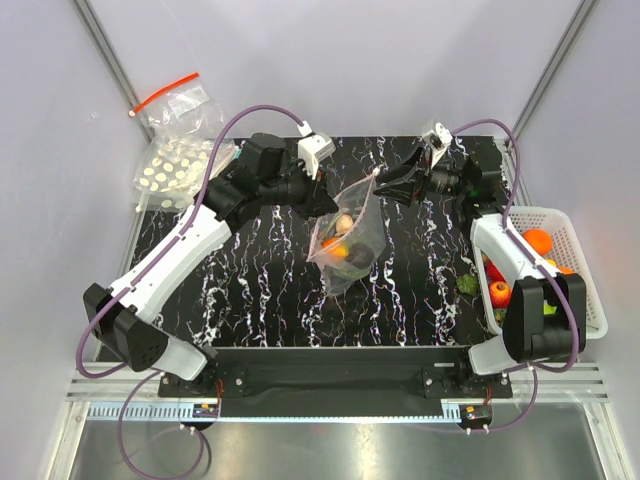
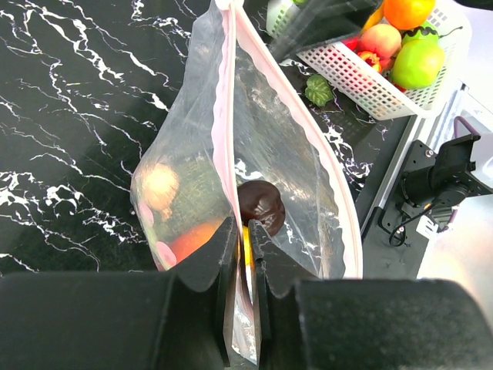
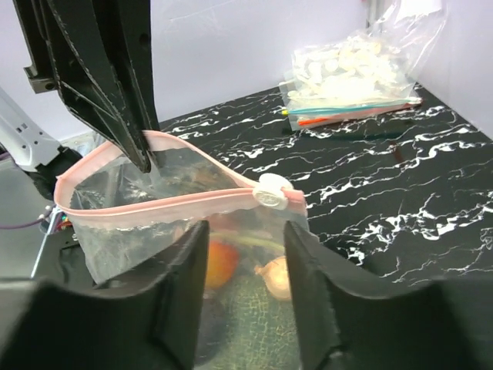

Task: Place the food in the zip-top bag and seal the zipper
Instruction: Adjust the zipper food storage bag at the center of the board.

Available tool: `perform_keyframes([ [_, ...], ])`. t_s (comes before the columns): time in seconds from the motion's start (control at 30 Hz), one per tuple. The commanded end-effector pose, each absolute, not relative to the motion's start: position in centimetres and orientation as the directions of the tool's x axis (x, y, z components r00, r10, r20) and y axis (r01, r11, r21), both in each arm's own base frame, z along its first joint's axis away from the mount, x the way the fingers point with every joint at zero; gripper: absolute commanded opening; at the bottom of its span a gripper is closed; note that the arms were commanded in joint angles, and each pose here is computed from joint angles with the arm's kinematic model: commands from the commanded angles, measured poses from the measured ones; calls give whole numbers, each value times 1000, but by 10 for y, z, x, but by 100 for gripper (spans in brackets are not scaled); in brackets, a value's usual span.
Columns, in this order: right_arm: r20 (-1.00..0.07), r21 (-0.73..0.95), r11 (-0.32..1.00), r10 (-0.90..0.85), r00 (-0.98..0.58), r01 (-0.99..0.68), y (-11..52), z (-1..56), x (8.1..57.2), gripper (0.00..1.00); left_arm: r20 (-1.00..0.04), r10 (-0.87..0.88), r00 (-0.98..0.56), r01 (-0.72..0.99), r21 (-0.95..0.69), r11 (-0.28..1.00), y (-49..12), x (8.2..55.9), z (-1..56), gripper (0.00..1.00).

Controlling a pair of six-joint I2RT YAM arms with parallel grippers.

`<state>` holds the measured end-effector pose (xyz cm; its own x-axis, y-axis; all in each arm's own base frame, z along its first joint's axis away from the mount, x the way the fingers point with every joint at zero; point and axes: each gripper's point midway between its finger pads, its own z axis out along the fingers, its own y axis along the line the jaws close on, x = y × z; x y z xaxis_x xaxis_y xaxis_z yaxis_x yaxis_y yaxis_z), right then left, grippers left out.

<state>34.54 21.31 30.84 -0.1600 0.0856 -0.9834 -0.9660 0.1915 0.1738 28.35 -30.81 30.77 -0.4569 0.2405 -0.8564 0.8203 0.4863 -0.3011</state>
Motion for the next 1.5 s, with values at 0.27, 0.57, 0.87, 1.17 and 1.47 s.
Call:
perform_keyframes([
  [0.27, -996, 63, 201, 79, -48, -978, 196, 313, 355, 76, -909, 184, -375, 865, -272, 422, -310, 274, 348, 14],
  [0.57, -990, 71, 40, 126, -65, -997, 199, 311, 351, 85, -910, 207, -359, 880, -256, 400, -309, 271, 346, 14],
  [0.87, -994, -44, -33, 105, 40, -999, 215, 332, 333, 85, -903, 237, -358, 886, -249, 390, -315, 278, 343, 11],
  [1.17, -994, -54, -72, 94, 47, -996, 224, 332, 329, 61, -904, 237, -356, 887, -247, 391, -315, 280, 346, 11],
  [1.47, -993, -3, -57, 117, -4, -998, 224, 333, 314, 0, -903, 210, -375, 841, -235, 488, -304, 297, 348, 15],
])
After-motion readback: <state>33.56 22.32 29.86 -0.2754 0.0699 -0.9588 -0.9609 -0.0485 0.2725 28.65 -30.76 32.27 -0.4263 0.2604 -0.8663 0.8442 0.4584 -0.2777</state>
